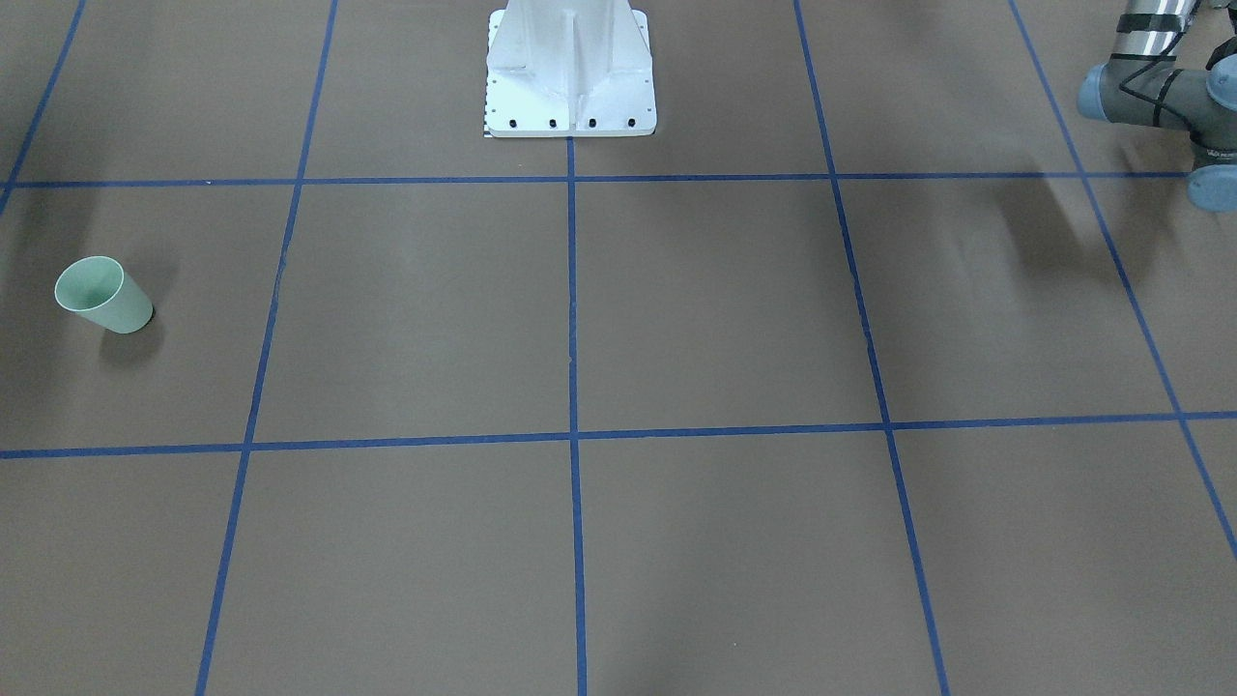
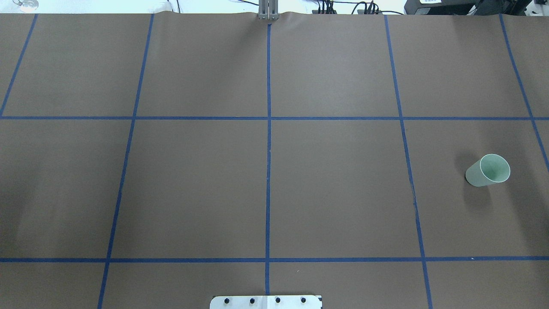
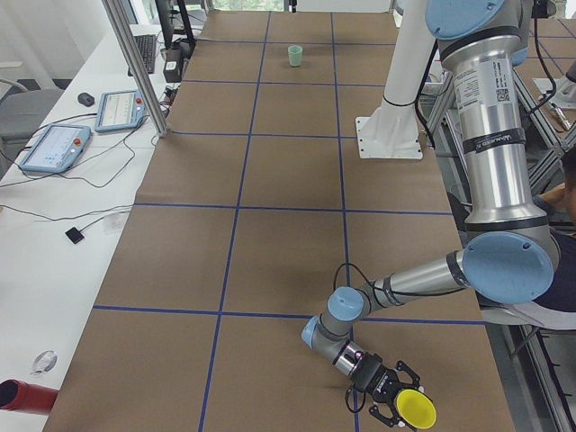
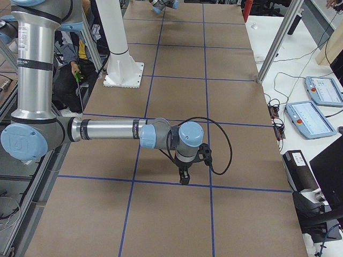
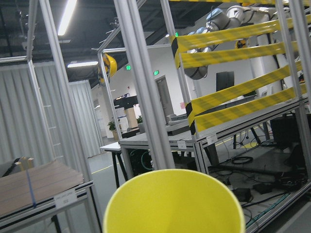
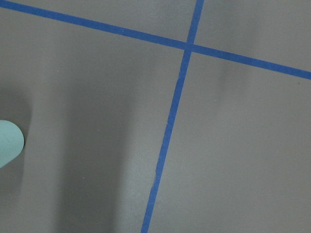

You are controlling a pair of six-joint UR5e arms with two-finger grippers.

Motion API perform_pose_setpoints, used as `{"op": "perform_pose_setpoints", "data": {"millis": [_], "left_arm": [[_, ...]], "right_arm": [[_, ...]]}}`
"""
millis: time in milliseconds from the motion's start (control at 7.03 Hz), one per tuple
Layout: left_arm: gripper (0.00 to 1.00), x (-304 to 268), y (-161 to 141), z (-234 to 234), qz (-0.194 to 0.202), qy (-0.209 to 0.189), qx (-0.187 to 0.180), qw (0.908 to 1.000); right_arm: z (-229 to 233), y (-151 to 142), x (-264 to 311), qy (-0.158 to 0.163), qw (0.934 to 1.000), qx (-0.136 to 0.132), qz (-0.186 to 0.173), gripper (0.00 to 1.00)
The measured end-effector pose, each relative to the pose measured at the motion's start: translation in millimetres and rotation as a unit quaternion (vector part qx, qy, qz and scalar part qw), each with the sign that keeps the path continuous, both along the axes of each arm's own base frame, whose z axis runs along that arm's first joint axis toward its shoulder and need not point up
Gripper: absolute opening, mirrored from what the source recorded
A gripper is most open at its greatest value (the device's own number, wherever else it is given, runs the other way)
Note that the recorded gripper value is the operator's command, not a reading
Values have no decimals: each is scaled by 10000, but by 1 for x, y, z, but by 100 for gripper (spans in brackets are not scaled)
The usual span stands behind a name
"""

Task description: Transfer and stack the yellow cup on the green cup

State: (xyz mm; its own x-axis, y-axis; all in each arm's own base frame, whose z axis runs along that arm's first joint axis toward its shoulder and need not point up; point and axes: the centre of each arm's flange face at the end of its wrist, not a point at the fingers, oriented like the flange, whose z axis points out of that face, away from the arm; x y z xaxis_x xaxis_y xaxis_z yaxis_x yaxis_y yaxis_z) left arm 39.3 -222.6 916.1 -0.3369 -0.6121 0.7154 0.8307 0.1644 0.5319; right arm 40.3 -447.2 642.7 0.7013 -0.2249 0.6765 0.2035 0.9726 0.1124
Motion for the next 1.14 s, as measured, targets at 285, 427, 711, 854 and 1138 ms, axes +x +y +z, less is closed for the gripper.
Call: {"op": "perform_pose_setpoints", "data": {"millis": [285, 427, 711, 854, 1138], "left_arm": [[23, -33, -13, 12, 775, -54, 807, 9937], [23, -53, -17, 18, 1163, -24, 1229, 9856], [23, -93, -16, 27, 1936, 116, 2039, 9596], [23, -111, -6, 29, 2309, 231, 2450, 9413], [23, -138, 4, 29, 3006, 447, 3289, 8941]], "right_arm": [[-3, -2, 0, -11, 9999, 132, -1, 100], [-3, -3, 0, -13, 9999, 158, 0, 100], [-4, -3, -1, -45, 9998, 176, 0, 100], [-5, -3, -1, -87, 9998, 178, -1, 100], [-6, -3, -2, -119, 9997, 190, -2, 100]]}}
